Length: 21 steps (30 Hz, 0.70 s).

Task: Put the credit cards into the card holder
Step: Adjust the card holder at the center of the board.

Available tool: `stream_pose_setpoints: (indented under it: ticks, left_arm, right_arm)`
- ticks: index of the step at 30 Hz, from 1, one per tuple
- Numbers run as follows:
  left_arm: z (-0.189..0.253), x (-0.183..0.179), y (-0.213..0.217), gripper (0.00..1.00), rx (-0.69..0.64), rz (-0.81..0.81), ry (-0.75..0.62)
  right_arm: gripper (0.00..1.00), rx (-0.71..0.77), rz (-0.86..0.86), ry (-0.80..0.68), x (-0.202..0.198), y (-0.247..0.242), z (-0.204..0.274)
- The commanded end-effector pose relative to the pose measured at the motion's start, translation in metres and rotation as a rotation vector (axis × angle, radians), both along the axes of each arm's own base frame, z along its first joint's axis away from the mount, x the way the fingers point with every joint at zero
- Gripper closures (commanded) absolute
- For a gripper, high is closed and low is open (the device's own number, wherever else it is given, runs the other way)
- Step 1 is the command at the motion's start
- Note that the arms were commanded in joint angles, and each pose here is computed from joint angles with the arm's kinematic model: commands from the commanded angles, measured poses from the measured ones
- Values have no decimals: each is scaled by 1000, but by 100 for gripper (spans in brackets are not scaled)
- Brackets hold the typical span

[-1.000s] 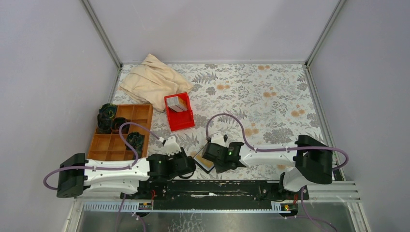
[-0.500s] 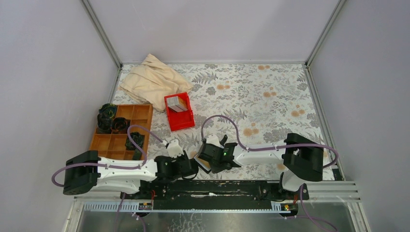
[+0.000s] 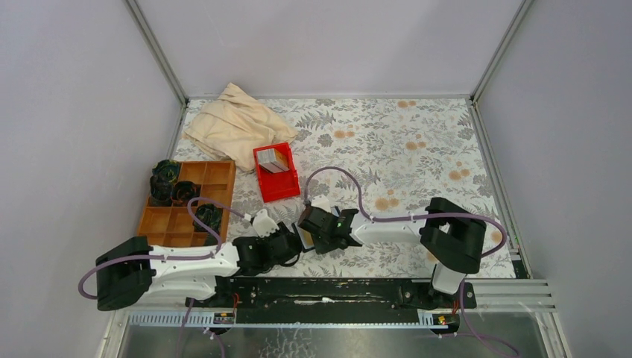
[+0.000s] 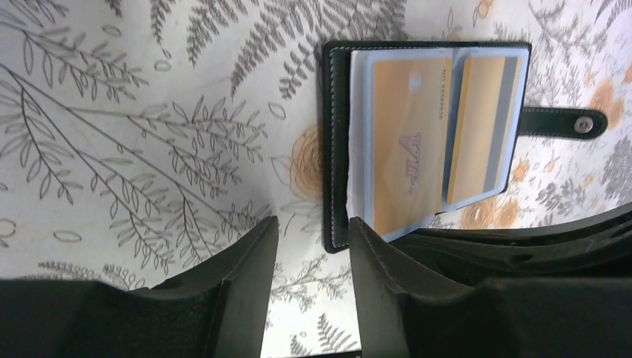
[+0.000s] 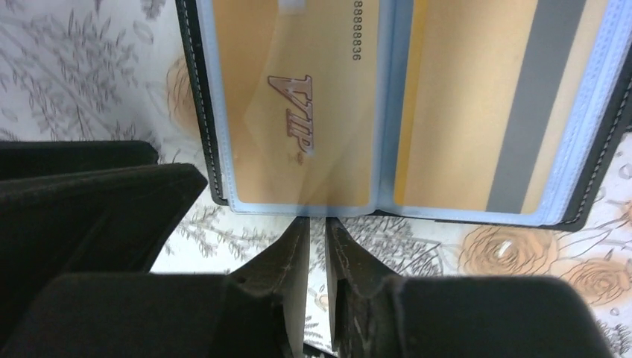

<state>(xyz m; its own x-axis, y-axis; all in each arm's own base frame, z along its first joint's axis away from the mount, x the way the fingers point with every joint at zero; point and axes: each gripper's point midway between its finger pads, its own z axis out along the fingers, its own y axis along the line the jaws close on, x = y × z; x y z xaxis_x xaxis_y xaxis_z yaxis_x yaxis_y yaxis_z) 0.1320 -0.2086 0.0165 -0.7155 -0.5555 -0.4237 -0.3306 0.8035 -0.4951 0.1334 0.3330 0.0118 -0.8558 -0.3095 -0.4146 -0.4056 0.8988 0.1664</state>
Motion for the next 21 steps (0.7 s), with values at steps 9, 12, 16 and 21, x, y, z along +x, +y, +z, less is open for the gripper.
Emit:
stream_pose_setpoints:
  ticks: [9, 12, 16, 21]
  left_arm:
    - [-22, 24, 19, 51, 119, -39, 36]
    - [-11, 31, 18, 51, 124, -37, 23]
    - [11, 30, 27, 48, 133, -9, 11]
    - [28, 29, 42, 38, 90, 68, -8]
  right_arm:
    - [80, -68, -53, 4, 47, -16, -11]
    - [78, -67, -19, 29, 42, -13, -4]
    - [71, -22, 33, 16, 33, -4, 34]
    - [61, 33, 49, -93, 51, 12, 88]
